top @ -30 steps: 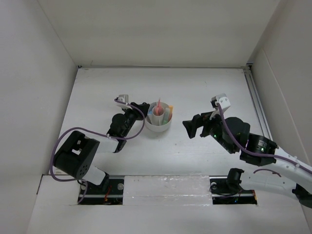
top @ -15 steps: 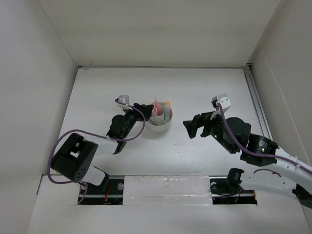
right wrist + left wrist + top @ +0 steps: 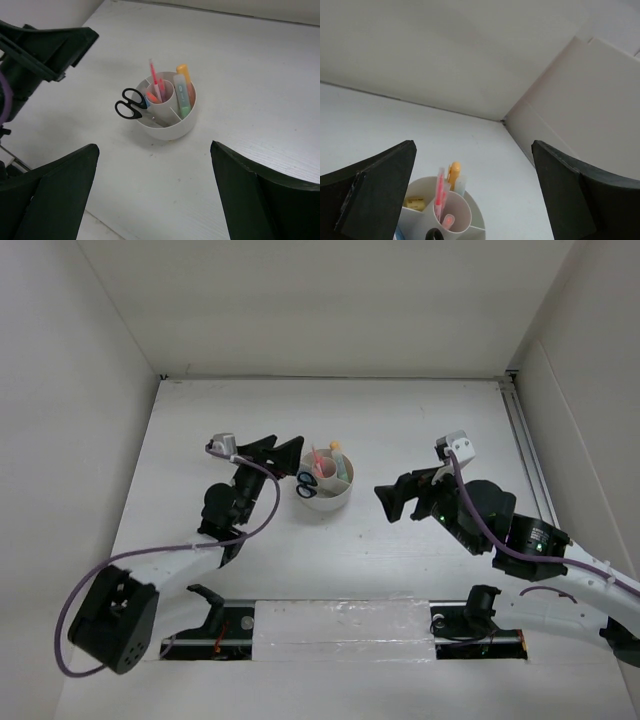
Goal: Sort the stationery into containers
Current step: Place the scissors in the storage box, then reset both arms
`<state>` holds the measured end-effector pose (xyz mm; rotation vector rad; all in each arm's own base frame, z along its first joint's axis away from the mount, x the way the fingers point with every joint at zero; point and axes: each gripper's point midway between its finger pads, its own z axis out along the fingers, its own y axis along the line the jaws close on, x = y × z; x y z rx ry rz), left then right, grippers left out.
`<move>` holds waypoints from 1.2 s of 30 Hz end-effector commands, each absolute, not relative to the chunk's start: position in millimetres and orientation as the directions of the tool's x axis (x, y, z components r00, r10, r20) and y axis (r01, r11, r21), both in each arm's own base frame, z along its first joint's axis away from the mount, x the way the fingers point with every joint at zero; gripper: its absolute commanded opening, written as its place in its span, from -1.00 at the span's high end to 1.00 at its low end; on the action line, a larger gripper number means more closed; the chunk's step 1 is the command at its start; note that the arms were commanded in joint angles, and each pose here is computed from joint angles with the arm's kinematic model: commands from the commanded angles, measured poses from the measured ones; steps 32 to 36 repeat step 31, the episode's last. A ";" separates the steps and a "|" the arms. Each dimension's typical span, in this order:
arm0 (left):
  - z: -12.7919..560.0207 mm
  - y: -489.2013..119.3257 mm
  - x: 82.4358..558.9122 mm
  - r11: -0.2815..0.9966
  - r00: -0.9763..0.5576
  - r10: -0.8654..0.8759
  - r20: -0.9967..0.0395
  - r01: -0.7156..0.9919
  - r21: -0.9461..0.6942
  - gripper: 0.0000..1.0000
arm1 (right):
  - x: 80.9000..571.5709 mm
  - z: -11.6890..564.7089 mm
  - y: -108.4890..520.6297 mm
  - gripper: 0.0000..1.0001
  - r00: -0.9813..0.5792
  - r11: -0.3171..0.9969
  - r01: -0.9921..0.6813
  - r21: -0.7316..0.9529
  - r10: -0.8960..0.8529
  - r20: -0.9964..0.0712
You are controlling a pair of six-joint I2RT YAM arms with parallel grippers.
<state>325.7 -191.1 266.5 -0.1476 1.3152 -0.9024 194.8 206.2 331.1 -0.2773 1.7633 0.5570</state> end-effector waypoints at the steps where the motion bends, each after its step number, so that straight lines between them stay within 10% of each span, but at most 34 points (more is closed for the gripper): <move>1: 303.9 -166.3 320.7 0.705 0.074 -0.652 -0.755 0.427 -0.567 -1.00 | 199.1 344.7 203.0 -0.99 -0.246 0.860 -0.438 0.262 0.165 -0.955; 11: 316.9 -79.0 280.6 0.695 -0.039 -0.716 -0.697 -0.138 -0.706 -1.00 | 199.7 361.0 162.4 -0.99 -0.273 0.909 -0.259 0.328 0.256 -0.927; 21: 333.5 -54.4 203.4 0.805 -0.144 -0.591 -0.794 -0.038 -0.593 -1.00 | 184.8 382.3 132.9 -0.99 -0.246 0.888 -0.266 0.375 0.313 -0.917; 36: 344.2 19.0 158.9 0.761 0.087 -0.616 -0.783 -0.189 -0.620 -1.00 | 175.4 382.6 100.5 -0.99 -0.222 0.903 -0.232 0.362 0.313 -0.923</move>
